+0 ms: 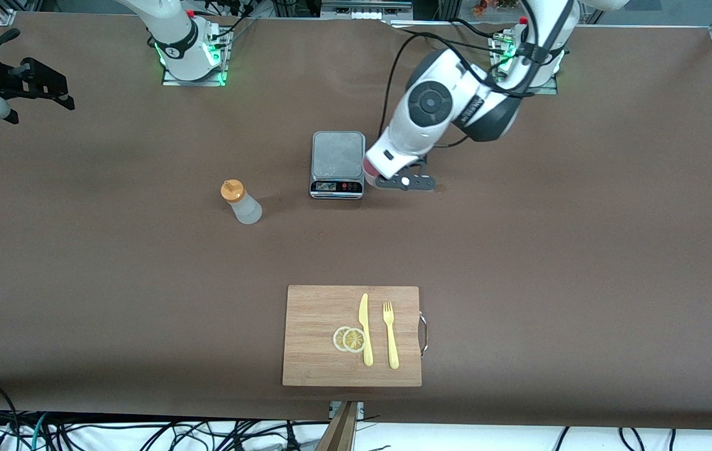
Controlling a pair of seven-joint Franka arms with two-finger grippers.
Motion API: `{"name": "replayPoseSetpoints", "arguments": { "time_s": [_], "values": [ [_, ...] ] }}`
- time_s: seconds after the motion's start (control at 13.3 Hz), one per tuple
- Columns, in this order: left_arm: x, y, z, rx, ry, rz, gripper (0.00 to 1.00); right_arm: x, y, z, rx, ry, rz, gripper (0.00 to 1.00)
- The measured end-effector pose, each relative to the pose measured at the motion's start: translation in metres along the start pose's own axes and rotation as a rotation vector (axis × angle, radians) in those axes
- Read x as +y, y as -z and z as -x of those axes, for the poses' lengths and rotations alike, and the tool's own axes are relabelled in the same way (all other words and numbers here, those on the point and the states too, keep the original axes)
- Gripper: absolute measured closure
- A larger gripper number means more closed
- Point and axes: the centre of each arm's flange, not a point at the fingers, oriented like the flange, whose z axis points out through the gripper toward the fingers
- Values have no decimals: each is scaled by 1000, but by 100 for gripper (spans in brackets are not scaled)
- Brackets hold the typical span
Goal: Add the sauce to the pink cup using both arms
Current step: 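Carry the pink cup with the left gripper onto the scale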
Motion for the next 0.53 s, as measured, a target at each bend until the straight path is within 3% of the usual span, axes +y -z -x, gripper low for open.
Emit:
{"name": "replayPoseSetpoints", "arguments": {
  "time_s": [0.3, 0.53],
  "values": [
    [46, -25, 33, 33, 17, 16, 96, -5, -9, -2, -22, 47, -14, 0],
    [62, -56, 49, 17, -10, -6, 96, -13, -35, -11, -52, 200, -85, 0]
  ]
}}
